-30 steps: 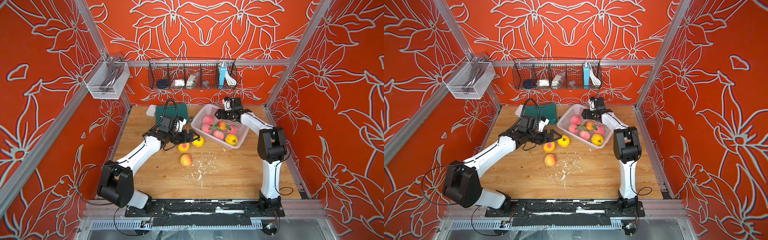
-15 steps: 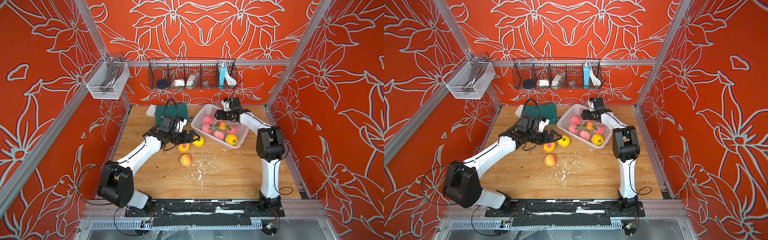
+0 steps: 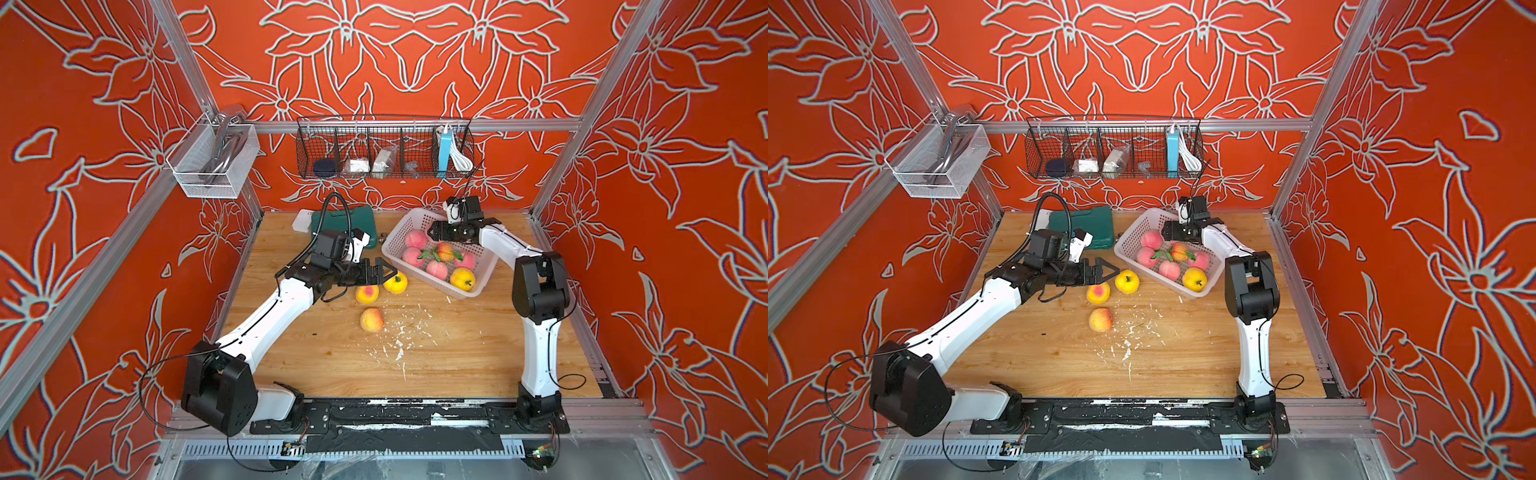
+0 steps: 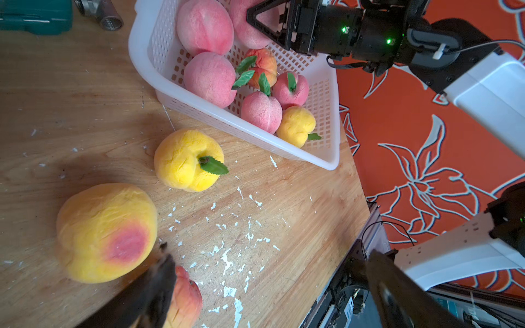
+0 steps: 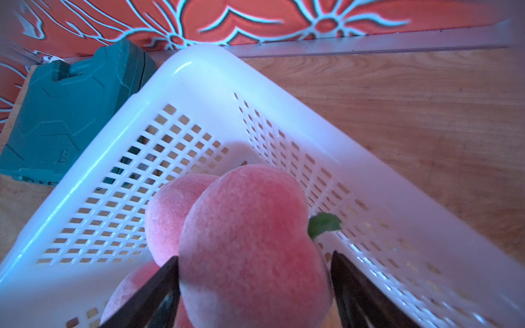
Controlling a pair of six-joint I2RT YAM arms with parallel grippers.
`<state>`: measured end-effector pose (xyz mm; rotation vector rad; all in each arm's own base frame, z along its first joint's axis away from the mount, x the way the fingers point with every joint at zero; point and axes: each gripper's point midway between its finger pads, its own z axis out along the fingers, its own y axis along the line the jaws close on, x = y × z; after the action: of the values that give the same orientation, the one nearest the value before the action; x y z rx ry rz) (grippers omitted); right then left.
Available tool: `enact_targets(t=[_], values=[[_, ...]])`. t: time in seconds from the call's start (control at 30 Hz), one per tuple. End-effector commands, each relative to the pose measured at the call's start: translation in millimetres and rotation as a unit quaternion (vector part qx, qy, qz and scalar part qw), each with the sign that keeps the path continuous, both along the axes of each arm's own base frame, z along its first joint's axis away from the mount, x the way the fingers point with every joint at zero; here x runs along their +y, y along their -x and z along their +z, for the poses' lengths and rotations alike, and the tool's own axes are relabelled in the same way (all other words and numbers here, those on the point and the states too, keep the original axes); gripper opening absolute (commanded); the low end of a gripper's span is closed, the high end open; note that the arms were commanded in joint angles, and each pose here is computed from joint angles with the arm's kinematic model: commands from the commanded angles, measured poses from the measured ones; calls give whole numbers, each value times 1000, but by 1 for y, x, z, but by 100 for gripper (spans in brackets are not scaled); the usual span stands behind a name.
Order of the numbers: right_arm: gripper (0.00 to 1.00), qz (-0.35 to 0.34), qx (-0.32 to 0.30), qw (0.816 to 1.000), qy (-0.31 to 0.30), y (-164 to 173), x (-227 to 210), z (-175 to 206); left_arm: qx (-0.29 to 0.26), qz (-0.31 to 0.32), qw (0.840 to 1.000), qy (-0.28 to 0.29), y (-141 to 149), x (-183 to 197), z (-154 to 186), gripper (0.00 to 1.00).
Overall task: Put the peaches into the basket
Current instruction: Place the peach in the basket.
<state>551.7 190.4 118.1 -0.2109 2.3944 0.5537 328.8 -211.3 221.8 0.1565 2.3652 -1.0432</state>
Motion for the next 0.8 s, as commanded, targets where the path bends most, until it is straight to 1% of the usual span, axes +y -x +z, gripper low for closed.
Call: enact_targets(t=[0.0,0.27,0.5,0.77], values=[[84,1,-14,1000,-8,4,-1,24,-11,-8,1000,-5,7,1,3,99],[84,5,-30,1000,0,36,-5,53,-22,-6,1000,-4,25,7,15,99],[84,21,-37,999,26,88,-2,70,-32,3,999,-8,54,21,25,99],[84,75,-58,993,66,155,39,84,-35,21,999,-18,87,39,28,99]])
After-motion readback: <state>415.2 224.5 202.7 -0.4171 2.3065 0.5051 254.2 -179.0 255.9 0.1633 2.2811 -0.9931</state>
